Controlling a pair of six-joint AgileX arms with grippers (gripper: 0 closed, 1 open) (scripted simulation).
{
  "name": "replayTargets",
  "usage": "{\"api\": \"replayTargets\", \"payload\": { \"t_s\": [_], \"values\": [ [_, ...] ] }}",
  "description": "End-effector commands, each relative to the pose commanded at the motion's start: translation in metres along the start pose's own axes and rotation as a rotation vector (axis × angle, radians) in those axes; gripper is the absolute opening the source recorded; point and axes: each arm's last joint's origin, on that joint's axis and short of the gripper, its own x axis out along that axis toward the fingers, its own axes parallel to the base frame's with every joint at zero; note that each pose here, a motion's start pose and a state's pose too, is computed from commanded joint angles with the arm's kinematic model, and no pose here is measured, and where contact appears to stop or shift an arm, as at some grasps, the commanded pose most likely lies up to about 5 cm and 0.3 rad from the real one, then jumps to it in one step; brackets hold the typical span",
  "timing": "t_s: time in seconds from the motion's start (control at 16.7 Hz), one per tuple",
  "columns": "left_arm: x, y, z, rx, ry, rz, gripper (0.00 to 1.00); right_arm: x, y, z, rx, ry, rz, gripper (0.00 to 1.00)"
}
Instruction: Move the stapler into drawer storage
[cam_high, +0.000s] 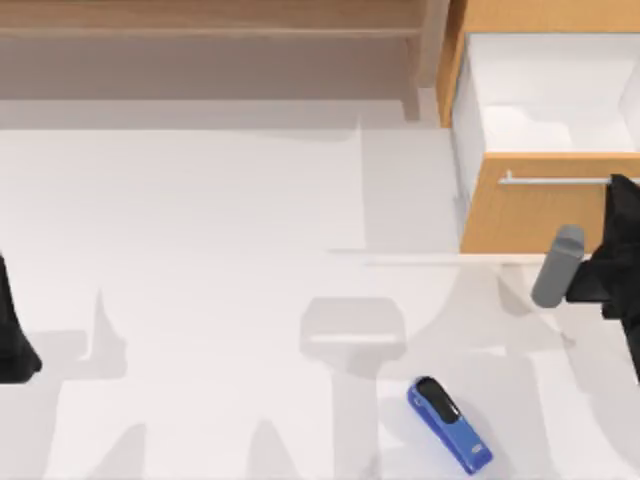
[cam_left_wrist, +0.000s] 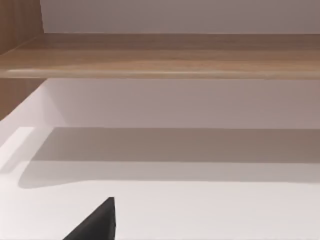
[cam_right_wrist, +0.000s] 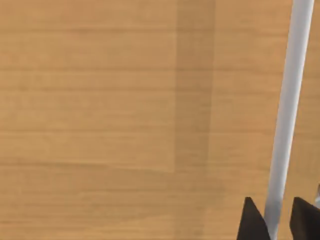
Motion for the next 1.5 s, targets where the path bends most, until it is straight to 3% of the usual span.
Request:
{"api": "replayTargets", "payload": {
  "t_s": [0.42,1.5],
  "values": [
    [0.000,0.000,0.000,0.000,0.000,0.000,1.00,0.000,0.000,0.000,0.000,0.000,0.000,0.98],
    [0.000,0.000,0.000,0.000,0.000,0.000,1.00,-0.020,0.000,0.000,0.000,0.000,-0.001,1.00]
  ]
}}
